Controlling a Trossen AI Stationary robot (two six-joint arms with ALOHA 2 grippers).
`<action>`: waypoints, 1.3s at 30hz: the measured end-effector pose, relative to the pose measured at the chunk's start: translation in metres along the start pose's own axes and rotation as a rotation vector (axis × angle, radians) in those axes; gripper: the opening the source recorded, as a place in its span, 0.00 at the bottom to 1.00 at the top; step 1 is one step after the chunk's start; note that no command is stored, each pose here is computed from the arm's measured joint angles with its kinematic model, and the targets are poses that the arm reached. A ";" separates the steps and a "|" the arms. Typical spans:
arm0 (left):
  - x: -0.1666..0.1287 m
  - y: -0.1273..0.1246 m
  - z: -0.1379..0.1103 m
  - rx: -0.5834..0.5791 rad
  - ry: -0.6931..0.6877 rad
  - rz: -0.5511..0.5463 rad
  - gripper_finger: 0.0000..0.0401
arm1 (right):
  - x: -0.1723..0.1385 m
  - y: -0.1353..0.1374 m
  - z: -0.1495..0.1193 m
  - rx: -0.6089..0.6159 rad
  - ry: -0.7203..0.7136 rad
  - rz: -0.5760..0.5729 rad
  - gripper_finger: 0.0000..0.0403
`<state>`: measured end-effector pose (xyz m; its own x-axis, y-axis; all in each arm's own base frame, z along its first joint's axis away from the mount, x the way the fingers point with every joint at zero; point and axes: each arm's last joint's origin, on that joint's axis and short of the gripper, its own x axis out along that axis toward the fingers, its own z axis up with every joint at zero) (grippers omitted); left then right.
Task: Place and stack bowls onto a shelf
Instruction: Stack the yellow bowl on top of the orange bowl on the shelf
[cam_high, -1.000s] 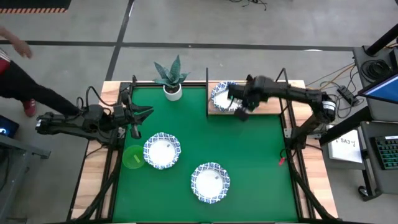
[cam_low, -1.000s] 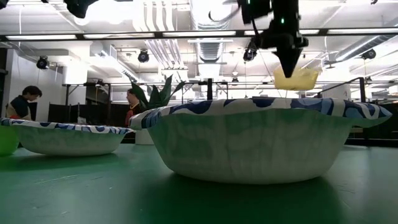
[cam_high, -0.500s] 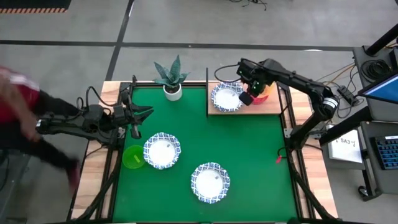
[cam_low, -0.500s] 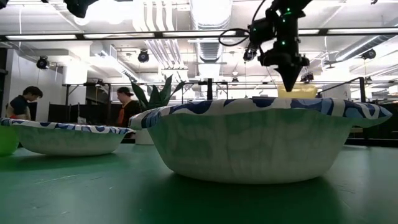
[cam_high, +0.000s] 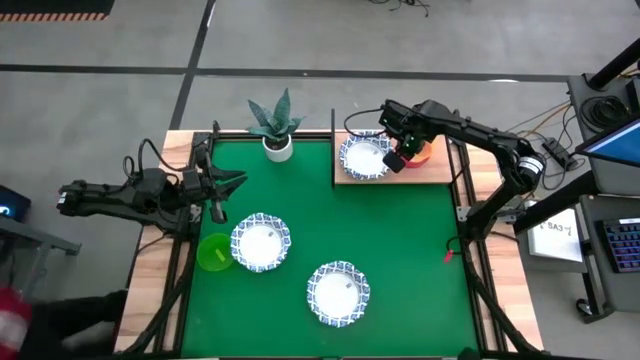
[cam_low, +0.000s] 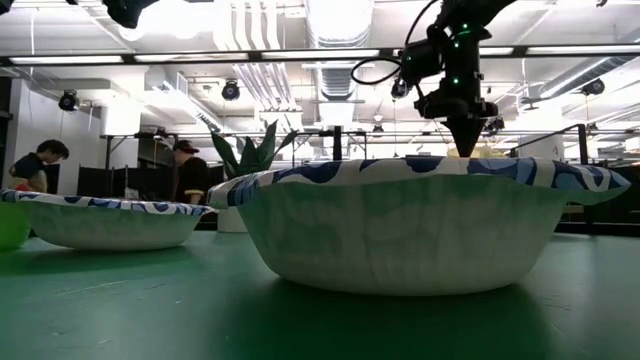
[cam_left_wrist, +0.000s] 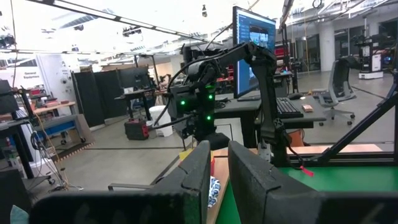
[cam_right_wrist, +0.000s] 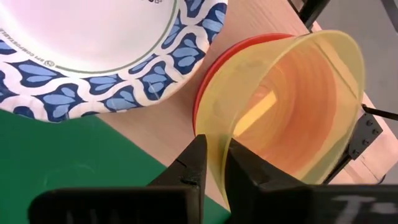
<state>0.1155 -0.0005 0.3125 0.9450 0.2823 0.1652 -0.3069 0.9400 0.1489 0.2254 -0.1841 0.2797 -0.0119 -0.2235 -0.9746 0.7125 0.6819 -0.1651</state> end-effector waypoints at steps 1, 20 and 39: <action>0.000 0.000 0.000 0.000 0.000 0.000 0.10 | 0.000 0.000 0.000 0.001 0.000 0.000 0.09; 0.000 0.000 0.000 -0.001 -0.001 0.000 0.10 | 0.000 0.000 0.000 0.004 -0.005 0.000 0.07; 0.000 0.000 0.000 -0.001 -0.002 0.000 0.10 | -0.002 0.000 0.001 0.045 -0.008 -0.002 0.28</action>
<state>0.1154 -0.0005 0.3127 0.9446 0.2823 0.1673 -0.3071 0.9401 0.1480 0.2259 -0.1845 0.2816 -0.0075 -0.2303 -0.9731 0.7430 0.6500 -0.1596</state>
